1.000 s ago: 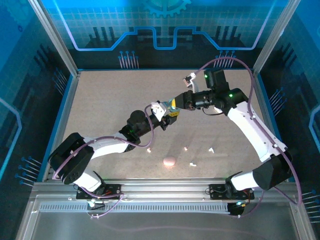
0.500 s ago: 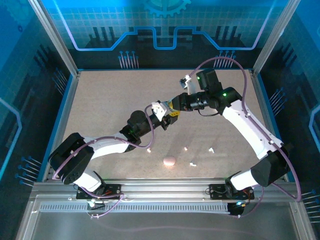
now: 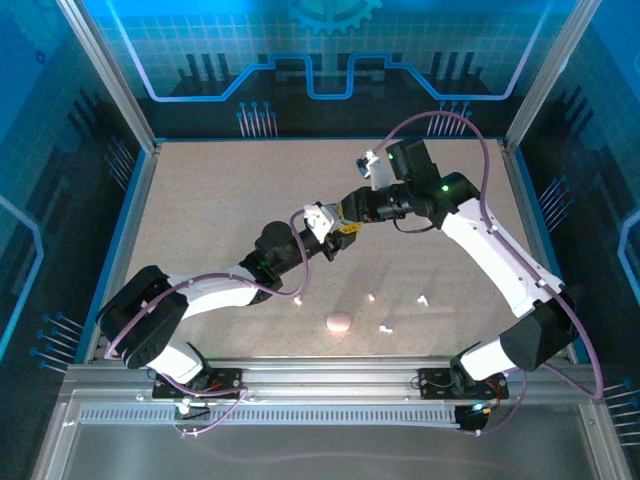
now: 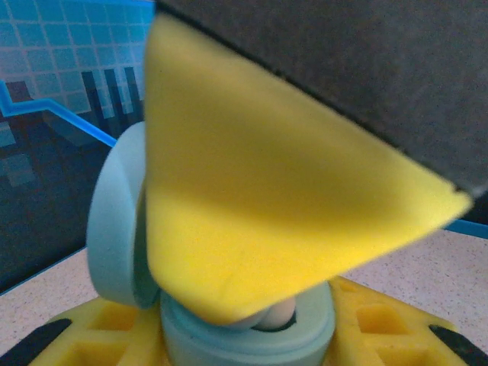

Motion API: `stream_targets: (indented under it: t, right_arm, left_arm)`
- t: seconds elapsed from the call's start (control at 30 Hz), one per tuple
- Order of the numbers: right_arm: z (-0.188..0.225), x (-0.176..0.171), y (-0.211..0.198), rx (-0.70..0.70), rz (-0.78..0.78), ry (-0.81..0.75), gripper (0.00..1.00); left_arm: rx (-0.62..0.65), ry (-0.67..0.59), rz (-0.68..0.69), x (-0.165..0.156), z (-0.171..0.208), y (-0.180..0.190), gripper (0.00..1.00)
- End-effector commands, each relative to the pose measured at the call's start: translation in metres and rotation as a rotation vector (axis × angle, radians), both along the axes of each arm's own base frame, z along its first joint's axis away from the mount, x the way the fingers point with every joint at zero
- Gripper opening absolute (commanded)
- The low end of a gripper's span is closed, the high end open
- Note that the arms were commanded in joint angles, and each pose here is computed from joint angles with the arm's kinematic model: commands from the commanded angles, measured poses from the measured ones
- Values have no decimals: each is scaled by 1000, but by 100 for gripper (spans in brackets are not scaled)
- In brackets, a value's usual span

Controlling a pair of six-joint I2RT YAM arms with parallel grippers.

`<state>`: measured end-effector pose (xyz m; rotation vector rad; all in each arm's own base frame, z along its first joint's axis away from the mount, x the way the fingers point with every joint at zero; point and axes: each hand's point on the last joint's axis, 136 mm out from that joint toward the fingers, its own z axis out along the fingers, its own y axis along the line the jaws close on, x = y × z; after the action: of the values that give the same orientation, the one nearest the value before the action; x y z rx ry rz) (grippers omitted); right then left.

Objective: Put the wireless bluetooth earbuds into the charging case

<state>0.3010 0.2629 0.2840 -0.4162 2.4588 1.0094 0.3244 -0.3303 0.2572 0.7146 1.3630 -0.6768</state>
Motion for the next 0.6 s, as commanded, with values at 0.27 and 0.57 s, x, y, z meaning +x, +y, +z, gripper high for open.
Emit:
stream_targets:
  t: [0.27,0.57]
  right_arm:
    - [-4,-7,-5,-90,-5,12,33]
    - [13,-10,-7,-72,-14,-19,37]
  left_arm:
    - [-63,-90,9,-1,35,0,36]
    - [-59,-86,16,0,32,1,36]
